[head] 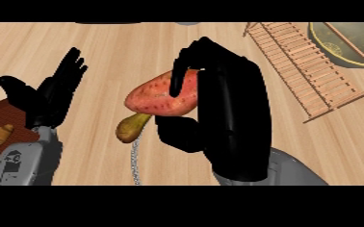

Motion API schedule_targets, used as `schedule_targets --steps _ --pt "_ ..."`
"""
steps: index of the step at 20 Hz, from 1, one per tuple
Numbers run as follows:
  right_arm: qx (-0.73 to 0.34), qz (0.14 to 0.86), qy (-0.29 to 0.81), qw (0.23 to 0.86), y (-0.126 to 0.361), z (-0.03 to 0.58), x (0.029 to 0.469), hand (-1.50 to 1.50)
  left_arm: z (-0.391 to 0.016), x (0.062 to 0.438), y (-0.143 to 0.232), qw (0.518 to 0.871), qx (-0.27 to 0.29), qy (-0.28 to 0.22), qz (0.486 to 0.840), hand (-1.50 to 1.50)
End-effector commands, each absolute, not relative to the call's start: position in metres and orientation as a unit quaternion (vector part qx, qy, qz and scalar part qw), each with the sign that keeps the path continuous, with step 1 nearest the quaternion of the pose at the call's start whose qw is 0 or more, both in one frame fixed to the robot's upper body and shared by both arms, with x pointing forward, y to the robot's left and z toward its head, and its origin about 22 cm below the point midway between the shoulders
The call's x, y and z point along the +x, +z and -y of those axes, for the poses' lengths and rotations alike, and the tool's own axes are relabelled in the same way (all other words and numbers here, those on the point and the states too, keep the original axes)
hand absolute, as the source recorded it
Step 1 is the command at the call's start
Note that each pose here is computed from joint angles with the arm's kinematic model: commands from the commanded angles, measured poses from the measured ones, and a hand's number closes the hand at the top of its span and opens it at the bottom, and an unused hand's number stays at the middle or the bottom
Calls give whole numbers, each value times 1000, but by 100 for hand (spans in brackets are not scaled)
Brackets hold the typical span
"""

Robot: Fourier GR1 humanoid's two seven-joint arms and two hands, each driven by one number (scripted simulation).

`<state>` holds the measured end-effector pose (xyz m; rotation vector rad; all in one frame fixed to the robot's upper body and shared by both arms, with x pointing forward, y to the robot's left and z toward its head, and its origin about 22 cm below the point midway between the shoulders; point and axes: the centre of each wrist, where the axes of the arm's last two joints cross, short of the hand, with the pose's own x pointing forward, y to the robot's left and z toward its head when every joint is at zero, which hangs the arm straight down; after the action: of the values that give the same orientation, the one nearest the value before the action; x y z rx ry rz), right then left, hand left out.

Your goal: Pick the sweet potato from the placemat and place it in the tiered shelf

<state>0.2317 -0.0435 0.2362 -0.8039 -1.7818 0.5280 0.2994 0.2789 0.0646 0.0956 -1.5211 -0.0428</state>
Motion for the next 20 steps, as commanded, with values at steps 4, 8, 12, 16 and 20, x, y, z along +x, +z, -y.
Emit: schedule_targets --steps 4,8,12,16,20 --pt "-412 682 174 579 283 97 257 150 -264 298 63 724 44 -13 689 0" --pt "-444 668 154 576 297 132 270 150 -282 296 59 724 39 -19 689 0" --pt "-447 654 143 594 300 173 272 150 -289 284 58 726 44 -19 686 0" --pt "-439 659 100 602 294 215 273 150 -285 292 78 719 41 -23 693 0" --pt "-453 656 82 598 280 251 281 150 -257 293 64 719 44 -19 694 0"
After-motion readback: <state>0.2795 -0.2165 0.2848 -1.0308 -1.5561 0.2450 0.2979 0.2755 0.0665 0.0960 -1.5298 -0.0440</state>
